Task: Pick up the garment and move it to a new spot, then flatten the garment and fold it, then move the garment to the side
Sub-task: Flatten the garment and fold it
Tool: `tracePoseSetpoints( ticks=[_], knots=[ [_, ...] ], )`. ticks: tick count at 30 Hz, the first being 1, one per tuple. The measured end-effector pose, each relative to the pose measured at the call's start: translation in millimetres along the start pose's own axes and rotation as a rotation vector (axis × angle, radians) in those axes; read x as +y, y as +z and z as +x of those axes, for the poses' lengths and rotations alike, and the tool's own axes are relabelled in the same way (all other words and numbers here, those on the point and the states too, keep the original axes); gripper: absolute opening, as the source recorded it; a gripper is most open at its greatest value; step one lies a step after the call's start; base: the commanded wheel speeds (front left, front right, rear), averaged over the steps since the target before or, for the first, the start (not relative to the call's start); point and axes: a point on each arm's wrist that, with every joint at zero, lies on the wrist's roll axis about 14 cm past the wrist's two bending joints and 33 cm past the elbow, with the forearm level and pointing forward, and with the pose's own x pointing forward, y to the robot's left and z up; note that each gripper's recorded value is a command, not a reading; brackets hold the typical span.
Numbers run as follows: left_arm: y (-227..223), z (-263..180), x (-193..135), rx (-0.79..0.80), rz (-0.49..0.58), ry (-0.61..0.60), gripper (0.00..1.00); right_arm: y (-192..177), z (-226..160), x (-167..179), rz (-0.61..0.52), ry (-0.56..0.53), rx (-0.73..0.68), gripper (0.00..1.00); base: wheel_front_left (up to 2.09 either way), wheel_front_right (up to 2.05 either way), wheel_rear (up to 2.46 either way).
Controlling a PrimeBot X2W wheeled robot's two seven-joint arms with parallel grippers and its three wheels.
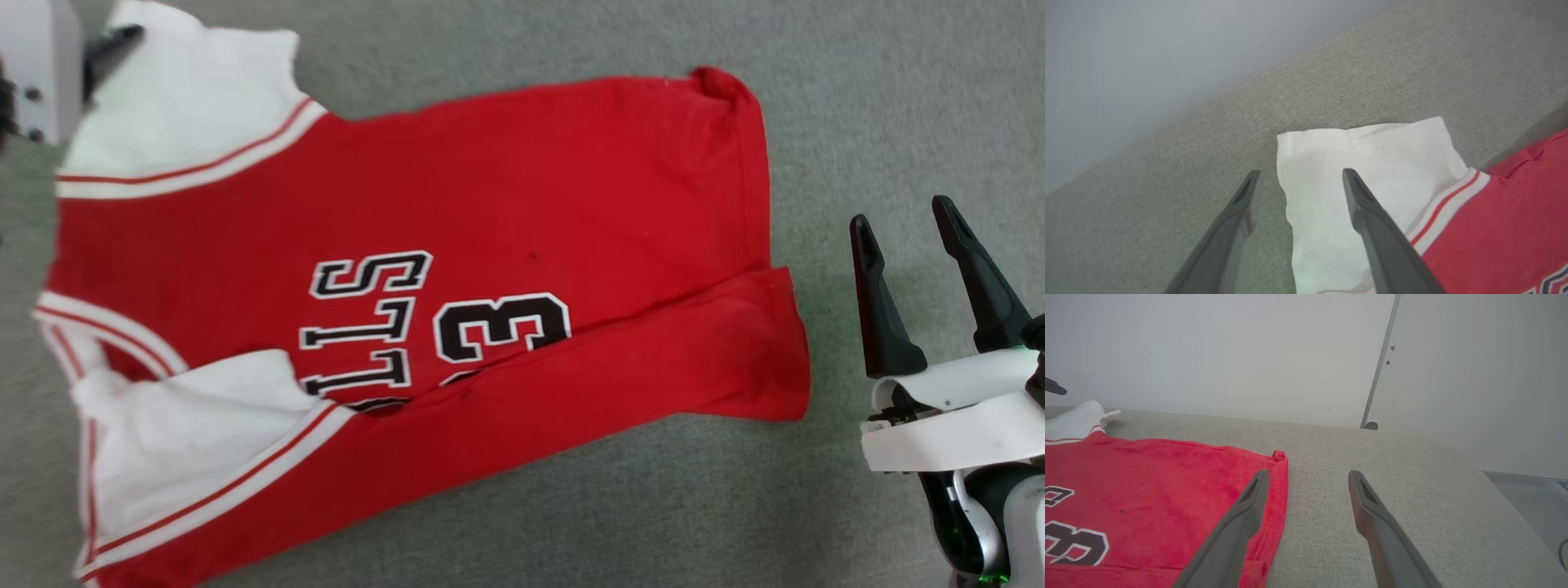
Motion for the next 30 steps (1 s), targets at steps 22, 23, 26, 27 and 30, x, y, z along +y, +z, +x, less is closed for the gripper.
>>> tracePoseSetpoints(
  ticks=[22, 23, 26, 27, 30],
  knots=[
    [-38, 69, -1, 0.213, -0.083, -0.015, 0.0, -38, 19, 7, 0.072, 0.046, 0.171, 1.0, 0.0, 0.0, 0.0],
    [-38, 68, -1, 0.214, -0.083, -0.015, 0.0, -35, 23, 9, 0.072, 0.059, 0.179, 1.0, 0.0, 0.0, 0.0],
    [-38, 67, -2, 0.214, -0.088, -0.014, 0.0, -25, 38, 14, 0.069, 0.105, 0.205, 1.0, 0.0, 0.0, 0.0],
    [-37, 67, -3, 0.213, -0.093, -0.017, 0.0, -23, 43, 14, 0.047, 0.119, 0.224, 1.0, 0.0, 0.0, 0.0],
    [-37, 66, -4, 0.206, -0.093, -0.017, 0.0, -18, 60, 15, 0.026, 0.146, 0.277, 1.0, 0.0, 0.0, 0.0]
  ],
)
